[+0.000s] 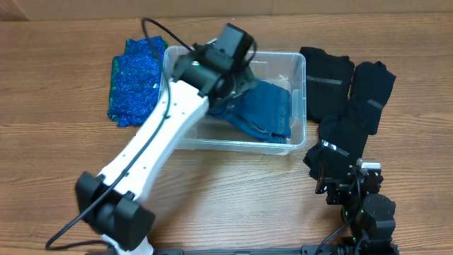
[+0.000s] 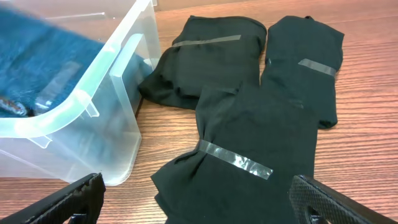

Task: Pack container
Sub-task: 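Lift the jeans with the left gripper and lower them into the bin, then move the left gripper back to the sparkly blue fabric bundle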

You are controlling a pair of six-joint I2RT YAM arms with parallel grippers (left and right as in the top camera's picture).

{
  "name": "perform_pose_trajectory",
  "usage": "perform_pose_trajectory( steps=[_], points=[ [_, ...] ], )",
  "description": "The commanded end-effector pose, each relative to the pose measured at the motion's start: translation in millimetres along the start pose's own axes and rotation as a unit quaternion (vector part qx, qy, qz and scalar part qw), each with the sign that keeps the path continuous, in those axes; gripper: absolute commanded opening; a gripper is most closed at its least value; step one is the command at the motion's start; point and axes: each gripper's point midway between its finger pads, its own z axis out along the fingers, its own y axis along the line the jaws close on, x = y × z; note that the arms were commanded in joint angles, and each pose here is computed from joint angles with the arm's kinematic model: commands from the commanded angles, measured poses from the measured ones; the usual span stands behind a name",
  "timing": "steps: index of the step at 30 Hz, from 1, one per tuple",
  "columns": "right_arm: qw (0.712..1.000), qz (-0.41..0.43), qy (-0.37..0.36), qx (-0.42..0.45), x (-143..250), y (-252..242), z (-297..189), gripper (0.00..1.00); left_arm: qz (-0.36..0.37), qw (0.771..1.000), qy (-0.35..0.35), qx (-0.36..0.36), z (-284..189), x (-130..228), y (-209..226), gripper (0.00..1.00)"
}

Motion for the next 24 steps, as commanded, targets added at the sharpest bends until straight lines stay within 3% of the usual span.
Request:
perform_pose_trajectory(
  steps=[1, 6, 12, 16, 20, 24],
  points=[
    [1.0, 0.001, 0.003, 0.002, 5, -1, 2, 1.0, 0.039, 0.995, -0.093, 0.01, -88, -57, 46, 1.0],
    [1.0, 0.001, 0.003, 0.002, 5, -1, 2, 1.0, -0.001, 0.992, -0.116, -0.051, -115, -110, 148, 1.0],
    [1.0, 0.001, 0.003, 0.002, 5, -1, 2, 1.0, -0.028, 0.997, -0.067, -0.038, -91, -147, 232, 1.0],
    [1.0, 0.001, 0.003, 0.002, 5, -1, 2, 1.0, -0.041, 0.999, 0.0, -0.004, -40, -156, 273, 1.0],
    [1.0, 0.001, 0.003, 0.002, 5, -1, 2, 1.0, -0.049, 0.994, 0.069, 0.071, 20, -153, 288, 1.0],
    [1.0, 0.001, 0.003, 0.002, 5, -1, 2, 1.0, -0.055, 0.987, 0.117, 0.092, 75, -143, 300, 1.0]
  ],
)
